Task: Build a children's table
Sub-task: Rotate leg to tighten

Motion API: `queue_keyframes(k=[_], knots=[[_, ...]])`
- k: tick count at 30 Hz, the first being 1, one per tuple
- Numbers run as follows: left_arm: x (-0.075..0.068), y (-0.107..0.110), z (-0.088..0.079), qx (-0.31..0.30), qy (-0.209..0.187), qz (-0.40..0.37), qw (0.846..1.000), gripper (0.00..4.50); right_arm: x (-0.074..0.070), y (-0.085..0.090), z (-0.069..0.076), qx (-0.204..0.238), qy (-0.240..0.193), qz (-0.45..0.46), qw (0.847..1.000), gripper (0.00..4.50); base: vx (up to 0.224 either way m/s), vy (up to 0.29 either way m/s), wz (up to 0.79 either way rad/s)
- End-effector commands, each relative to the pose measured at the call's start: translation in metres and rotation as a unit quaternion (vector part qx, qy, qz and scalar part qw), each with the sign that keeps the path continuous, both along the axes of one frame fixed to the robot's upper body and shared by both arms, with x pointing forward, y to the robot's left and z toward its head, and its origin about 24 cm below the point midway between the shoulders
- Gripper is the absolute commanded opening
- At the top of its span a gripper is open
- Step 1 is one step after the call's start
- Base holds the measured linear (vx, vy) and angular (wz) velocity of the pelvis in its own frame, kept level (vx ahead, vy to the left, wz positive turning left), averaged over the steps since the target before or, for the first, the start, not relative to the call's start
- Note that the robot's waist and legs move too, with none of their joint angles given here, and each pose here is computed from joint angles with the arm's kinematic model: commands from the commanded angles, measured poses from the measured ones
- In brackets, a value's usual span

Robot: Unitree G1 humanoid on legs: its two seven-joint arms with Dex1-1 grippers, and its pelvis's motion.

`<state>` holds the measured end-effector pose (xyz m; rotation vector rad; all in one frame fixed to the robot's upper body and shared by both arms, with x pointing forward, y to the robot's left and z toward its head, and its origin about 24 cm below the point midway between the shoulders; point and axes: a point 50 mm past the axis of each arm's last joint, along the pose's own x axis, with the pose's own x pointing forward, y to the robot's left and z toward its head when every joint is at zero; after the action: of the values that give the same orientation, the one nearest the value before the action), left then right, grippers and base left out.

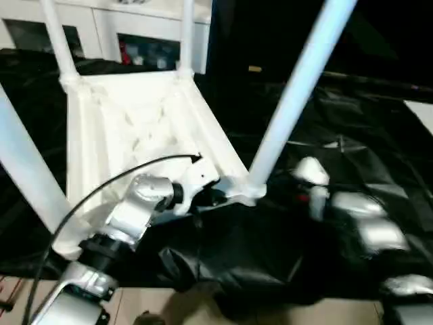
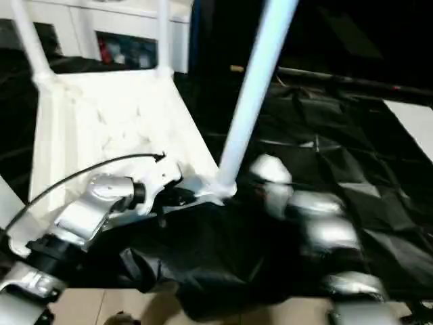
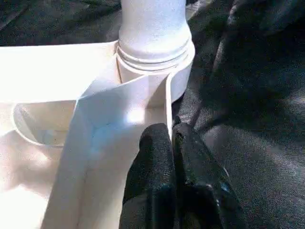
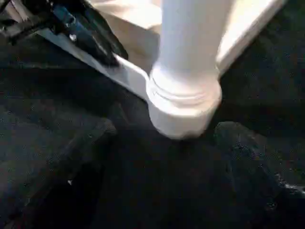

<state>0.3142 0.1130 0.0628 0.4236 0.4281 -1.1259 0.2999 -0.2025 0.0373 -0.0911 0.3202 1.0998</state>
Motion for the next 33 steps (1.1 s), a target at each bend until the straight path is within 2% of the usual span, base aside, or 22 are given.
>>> queue_keyframes(k=[1,2,5,11,13,17,18,20,24,26,29,33], knots=[[-0.001,-0.005,0.009,-0.017,-0.019,-0.023,0.999,0.0,0.001,-0.008,0.01,0.005,-0.013,-0.001,1.0,3.75,0.0,0.0,0.0],[-0.002,-0.003,0.01,-0.019,-0.02,-0.033,0.999,0.0,0.0,-0.014,0.014,0.005,-0.014,-0.003,1.0,3.75,0.0,0.0,0.0],[-0.005,-0.001,0.01,-0.021,-0.016,-0.05,0.998,0.0,-0.001,-0.017,0.018,0.007,-0.016,-0.002,1.0,3.75,0.0,0.0,0.0],[-0.019,0.004,0.012,-0.019,-0.002,-0.139,0.99,0.0,-0.001,-0.005,0.021,0.02,-0.021,0.015,0.999,3.75,0.0,0.0,0.0],[-0.02,0.006,0.012,-0.01,-0.013,-0.147,0.989,0.0,-0.001,-0.002,0.02,0.022,-0.02,0.021,0.999,3.75,0.0,0.0,0.0],[-0.013,0.012,0.014,-0.002,-0.027,-0.114,0.993,0.0,-0.002,0.005,0.018,0.027,-0.019,0.026,0.999,3.75,0.0,0.0,0.0],[-0.011,0.013,0.014,-0.003,-0.03,-0.107,0.994,0.44,-0.003,0.007,0.018,0.028,-0.019,0.026,0.999,3.77,0.0,0.0,0.0],[-0.009,0.015,0.014,-0.005,-0.029,-0.097,0.995,0.44,-0.004,0.01,0.016,0.03,-0.019,0.027,0.999,3.77,0.0,0.0,0.0],[-0.01,0.022,0.01,0.015,-0.025,-0.099,0.995,0.82,-0.006,0.015,0.014,0.037,-0.017,0.036,0.999,3.77,0.0,0.0,0.0],[-0.009,0.025,0.007,0.024,-0.025,-0.094,0.995,0.88,-0.007,0.017,0.014,0.039,-0.015,0.041,0.998,3.77,0.0,0.0,0.0],[-0.012,0.031,0.004,0.032,-0.006,-0.096,0.995,0.88,-0.007,0.02,0.014,0.039,-0.015,0.046,0.998,3.77,0.0,0.0,0.0],[-0.009,0.034,0.001,0.033,-0.009,-0.078,0.996,0.88,-0.006,0.023,0.014,0.04,-0.015,0.05,0.998,3.77,0.0,0.0,0.0]])
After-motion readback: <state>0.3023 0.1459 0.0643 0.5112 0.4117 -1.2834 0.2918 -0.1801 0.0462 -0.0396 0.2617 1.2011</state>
